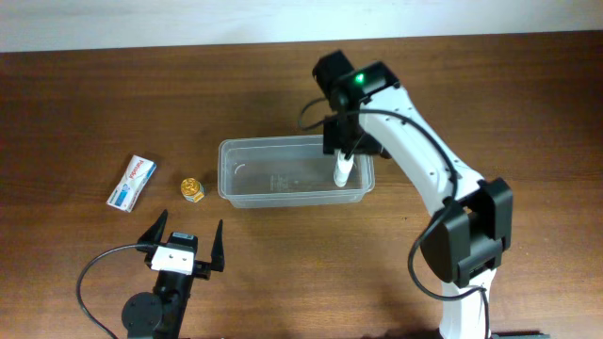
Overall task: Pack container
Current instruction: 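Lower the spray bottle into the container's right end and release, then move the right gripper to the dark brown bottle and grasp it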
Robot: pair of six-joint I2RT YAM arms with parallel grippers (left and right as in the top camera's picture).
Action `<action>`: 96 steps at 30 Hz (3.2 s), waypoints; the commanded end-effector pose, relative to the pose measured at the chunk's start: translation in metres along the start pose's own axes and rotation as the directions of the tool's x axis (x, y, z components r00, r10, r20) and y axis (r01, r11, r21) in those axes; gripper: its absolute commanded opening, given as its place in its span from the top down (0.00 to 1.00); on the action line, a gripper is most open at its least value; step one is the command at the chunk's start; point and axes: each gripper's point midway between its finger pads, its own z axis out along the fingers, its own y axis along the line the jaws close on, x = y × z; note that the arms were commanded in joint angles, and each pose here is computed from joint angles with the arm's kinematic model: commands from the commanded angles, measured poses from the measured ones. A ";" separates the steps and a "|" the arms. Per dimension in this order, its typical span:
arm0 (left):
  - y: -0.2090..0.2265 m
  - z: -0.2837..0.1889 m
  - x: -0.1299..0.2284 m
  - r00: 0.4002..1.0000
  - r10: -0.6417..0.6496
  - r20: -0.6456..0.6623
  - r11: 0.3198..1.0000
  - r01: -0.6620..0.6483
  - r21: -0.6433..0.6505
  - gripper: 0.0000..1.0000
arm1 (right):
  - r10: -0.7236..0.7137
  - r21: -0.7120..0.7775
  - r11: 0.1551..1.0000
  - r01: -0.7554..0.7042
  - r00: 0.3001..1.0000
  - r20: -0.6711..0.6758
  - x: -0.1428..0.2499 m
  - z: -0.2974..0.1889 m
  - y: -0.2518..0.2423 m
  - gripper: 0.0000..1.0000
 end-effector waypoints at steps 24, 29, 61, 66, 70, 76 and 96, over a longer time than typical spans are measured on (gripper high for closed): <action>0.002 0.000 0.001 1.000 0.015 -0.001 1.000 -0.015 -0.011 0.01 | 0.182 0.002 0.983 -0.182 0.982 0.051 -0.048 -0.033 -0.102 0.12; 0.002 0.000 0.001 1.000 0.015 -0.001 1.000 -0.015 -0.011 0.01 | 0.179 0.010 0.984 -0.179 0.983 0.029 -0.047 0.012 -0.102 0.12; 0.002 0.000 0.001 1.000 0.015 -0.001 1.000 -0.015 -0.011 0.01 | 0.196 -0.068 0.978 -0.199 0.979 -0.046 -0.052 0.060 -0.113 0.15; 0.002 0.000 0.001 1.000 0.015 -0.001 1.000 -0.015 -0.011 0.01 | 0.195 -0.059 0.978 -0.198 0.979 -0.059 -0.054 0.076 -0.112 0.17; 0.002 0.000 0.001 1.000 0.015 -0.001 1.000 -0.015 -0.011 0.01 | 0.194 -0.052 0.979 -0.198 0.978 -0.070 -0.053 0.083 -0.113 0.22; 0.002 0.000 0.001 1.000 0.015 -0.001 1.000 -0.015 -0.011 0.01 | 0.194 -0.037 0.980 -0.198 0.977 -0.087 -0.051 0.093 -0.114 0.30; 0.002 0.000 0.001 1.000 0.015 -0.001 1.000 -0.015 -0.011 0.01 | 0.159 -0.021 0.986 -0.163 0.978 -0.134 -0.045 0.114 -0.112 0.74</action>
